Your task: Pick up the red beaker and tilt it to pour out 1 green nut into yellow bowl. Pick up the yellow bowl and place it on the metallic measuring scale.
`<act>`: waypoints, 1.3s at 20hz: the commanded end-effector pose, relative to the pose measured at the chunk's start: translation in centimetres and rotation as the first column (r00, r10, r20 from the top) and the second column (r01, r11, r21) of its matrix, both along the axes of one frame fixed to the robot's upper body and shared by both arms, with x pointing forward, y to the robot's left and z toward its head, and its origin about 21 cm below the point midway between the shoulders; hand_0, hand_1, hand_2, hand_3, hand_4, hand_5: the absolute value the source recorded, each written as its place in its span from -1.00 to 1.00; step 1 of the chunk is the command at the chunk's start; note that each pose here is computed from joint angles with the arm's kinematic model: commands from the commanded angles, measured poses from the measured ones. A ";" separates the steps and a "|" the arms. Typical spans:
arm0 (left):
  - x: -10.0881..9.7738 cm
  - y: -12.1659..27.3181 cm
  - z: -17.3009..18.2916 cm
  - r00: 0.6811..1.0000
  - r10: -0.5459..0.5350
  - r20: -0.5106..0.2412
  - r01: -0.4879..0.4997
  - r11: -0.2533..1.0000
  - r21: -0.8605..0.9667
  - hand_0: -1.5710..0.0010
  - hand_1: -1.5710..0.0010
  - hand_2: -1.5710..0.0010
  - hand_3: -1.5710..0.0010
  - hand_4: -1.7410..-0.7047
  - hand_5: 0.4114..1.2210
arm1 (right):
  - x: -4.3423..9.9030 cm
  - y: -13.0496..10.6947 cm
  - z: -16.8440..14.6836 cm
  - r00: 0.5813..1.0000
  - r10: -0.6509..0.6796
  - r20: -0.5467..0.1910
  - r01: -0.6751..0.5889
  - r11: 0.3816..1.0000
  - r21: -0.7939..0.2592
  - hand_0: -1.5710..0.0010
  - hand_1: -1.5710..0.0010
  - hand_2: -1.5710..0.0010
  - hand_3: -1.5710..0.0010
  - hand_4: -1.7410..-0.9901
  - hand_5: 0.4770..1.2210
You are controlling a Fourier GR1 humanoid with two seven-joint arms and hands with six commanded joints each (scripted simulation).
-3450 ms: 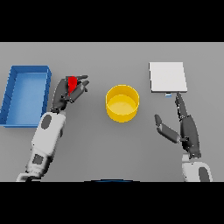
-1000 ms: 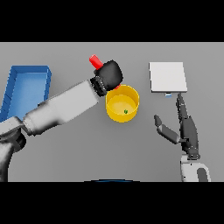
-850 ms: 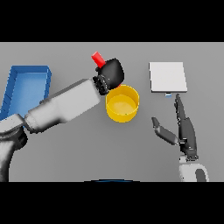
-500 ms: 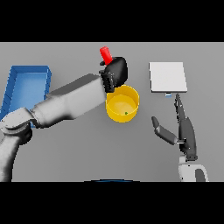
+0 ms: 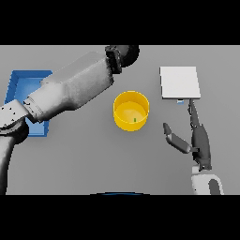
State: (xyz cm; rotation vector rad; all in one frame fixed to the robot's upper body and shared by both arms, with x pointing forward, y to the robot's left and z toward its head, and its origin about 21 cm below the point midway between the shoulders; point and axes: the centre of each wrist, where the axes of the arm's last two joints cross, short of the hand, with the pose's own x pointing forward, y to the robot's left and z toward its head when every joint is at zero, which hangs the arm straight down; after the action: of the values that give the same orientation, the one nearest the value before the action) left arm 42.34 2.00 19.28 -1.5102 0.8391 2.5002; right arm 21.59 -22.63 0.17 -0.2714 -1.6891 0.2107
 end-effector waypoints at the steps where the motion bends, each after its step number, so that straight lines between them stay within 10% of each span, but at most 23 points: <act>1: 0.6 0.5 1.6 1.000 0.012 0.019 -0.012 0.999 -0.037 -1.00 -1.00 -0.83 -0.61 -0.90 1.00 | 0.1 0.0 0.3 1.000 0.006 0.015 -0.006 1.000 -0.004 1.00 1.00 1.00 1.00 0.47 -0.68; 2: 1.3 1.3 3.5 0.999 0.039 0.036 -0.036 0.997 -0.071 -1.00 -1.00 -0.86 -0.33 -0.92 1.00 | -0.1 -0.1 0.1 1.000 0.019 0.007 -0.019 1.000 0.010 1.00 1.00 1.00 1.00 0.48 -0.68; 6: 2.8 3.3 9.3 0.983 0.171 0.065 -0.146 0.946 -0.290 -1.00 -1.00 -0.94 -0.72 -0.95 1.00 | 0.3 0.2 0.2 0.999 0.037 0.003 -0.037 0.998 0.057 1.00 1.00 1.00 1.00 0.49 -0.68; 12: 5.9 14.3 11.6 0.864 0.461 -0.205 -0.431 0.465 -0.773 -1.00 -1.00 -0.98 -0.74 -0.99 1.00 | 0.7 -0.2 0.0 0.998 0.056 -0.004 -0.055 0.996 0.070 1.00 1.00 1.00 1.00 0.38 -0.69; 20: 4.4 26.2 6.0 0.761 0.485 -0.431 -0.391 -0.187 -0.901 -1.00 -1.00 -1.00 -0.82 -1.00 1.00 | 0.7 -0.4 -0.4 0.997 0.075 0.009 -0.075 0.997 0.032 1.00 1.00 1.00 1.00 0.39 -0.67; 26: -0.5 30.2 -1.0 0.645 0.521 -0.559 -0.318 -0.482 -0.817 -1.00 -1.00 -1.00 -0.85 -1.00 1.00 | 0.6 -0.9 0.0 0.996 0.093 0.003 -0.093 0.996 -0.014 1.00 1.00 1.00 1.00 0.42 -0.54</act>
State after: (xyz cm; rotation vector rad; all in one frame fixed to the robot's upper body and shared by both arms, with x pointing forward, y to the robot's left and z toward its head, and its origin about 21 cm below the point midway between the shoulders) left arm 41.83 32.20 18.15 -2.8563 3.4166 1.2160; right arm 22.20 -23.48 0.16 -0.2027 -1.7057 0.2914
